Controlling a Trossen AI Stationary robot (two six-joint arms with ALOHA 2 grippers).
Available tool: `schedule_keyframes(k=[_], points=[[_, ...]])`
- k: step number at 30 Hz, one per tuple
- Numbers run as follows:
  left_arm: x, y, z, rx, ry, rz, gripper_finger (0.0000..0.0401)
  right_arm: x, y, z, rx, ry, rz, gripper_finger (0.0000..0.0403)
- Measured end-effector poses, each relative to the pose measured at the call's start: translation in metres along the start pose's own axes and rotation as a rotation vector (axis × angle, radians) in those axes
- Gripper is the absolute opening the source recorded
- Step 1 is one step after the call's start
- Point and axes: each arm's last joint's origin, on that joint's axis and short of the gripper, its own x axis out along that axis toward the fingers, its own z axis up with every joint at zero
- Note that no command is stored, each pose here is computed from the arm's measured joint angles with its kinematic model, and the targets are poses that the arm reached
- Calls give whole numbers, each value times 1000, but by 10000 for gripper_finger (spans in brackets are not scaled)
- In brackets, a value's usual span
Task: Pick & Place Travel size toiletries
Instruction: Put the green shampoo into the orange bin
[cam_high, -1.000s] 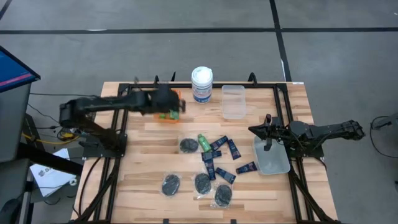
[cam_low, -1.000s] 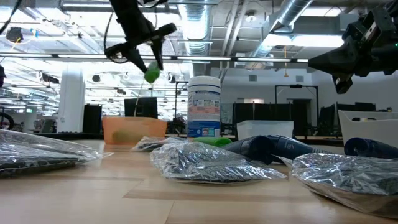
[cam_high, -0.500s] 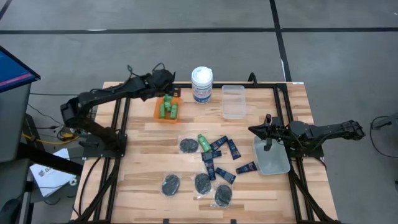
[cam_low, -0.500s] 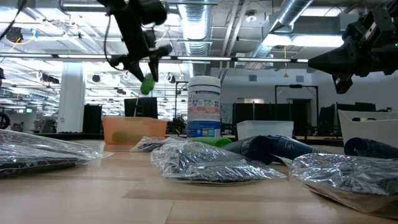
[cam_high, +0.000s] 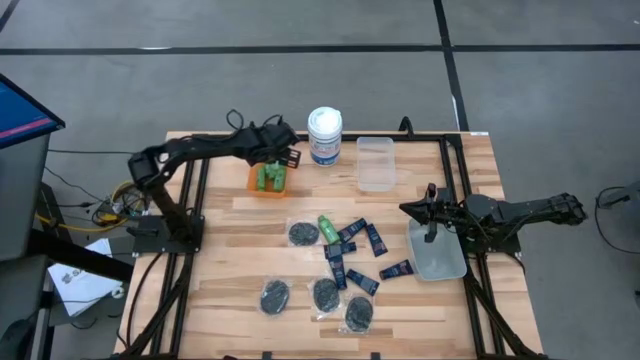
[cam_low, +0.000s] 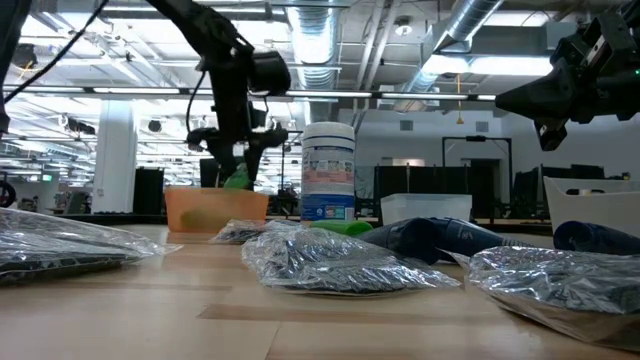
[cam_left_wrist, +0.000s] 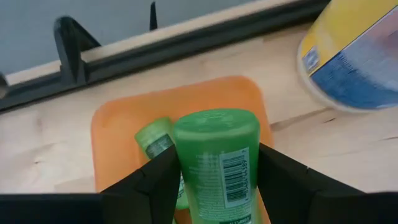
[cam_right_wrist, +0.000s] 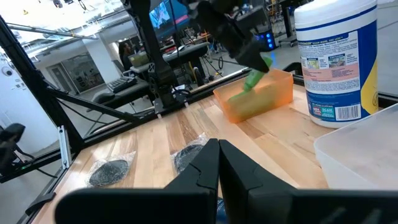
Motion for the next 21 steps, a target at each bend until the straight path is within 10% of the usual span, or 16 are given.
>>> schedule_keyframes(k=[12,21], points=[[20,-8,-5,16,26,20,187,0,0,0,0,0,0,0],[18,-9,-5,77,46,-23,274,0,0,0,0,0,0,0]])
